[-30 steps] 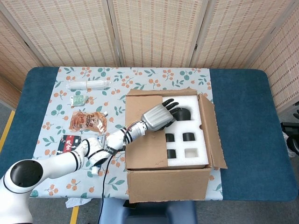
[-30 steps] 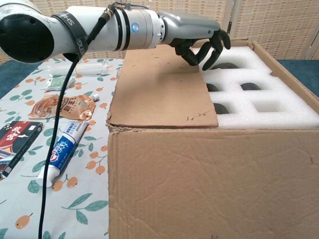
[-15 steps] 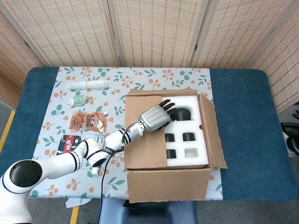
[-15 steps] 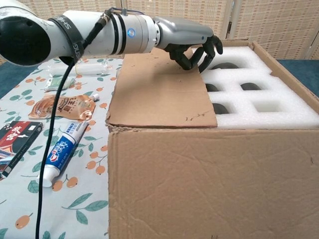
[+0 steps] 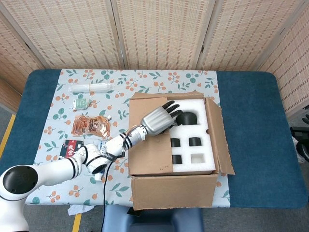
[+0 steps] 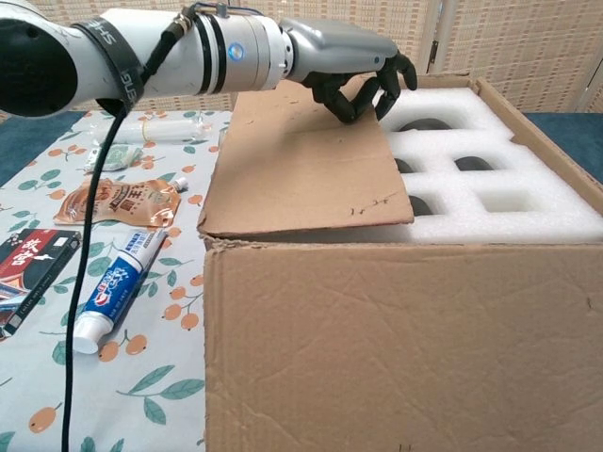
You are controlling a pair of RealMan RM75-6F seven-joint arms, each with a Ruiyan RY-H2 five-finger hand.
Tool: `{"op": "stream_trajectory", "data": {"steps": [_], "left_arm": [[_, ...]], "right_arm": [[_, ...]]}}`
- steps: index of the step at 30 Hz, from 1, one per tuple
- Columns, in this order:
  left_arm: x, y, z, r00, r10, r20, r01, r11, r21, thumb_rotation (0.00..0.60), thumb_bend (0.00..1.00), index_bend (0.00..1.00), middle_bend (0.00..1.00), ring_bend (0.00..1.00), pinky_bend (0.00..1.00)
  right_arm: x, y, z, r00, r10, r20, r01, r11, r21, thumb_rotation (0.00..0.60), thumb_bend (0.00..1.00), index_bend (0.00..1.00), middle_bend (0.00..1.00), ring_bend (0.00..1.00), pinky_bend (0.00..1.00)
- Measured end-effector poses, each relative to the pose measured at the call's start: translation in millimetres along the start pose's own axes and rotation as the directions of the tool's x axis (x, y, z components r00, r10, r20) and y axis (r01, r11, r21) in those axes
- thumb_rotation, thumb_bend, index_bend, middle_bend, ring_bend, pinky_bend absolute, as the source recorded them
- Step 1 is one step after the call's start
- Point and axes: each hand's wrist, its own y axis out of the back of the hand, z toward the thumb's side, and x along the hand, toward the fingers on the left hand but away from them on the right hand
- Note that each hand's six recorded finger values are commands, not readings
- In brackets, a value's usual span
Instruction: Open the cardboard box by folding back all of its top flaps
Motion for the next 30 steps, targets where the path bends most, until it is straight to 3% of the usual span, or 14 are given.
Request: {"op": "stream_trajectory", "data": {"steps": [13,30], "left_arm": [[-10,11,-4,1.0,0.009,-0.01,-0.008,0.998,0.065,0.6,1.0,0.69,0.16,0.0,0.0],[-34,50,-24,0.994,0.072,-0.076,-0.058,0.982,0.18,0.6,1.0,0.63,0.17,0.0,0.0]], "right_arm": [[0,-3,4,1.0,0.006,-0.005,-0.006,1.0,-0.008,0.34,0.58,0.04,0.0,0.0,0.0],[-4,-9,7,1.0,0.028,-0.005,-0.028,0.999,-0.022,0.339,0.58,0.04,0.0,0.0,0.0]]}}
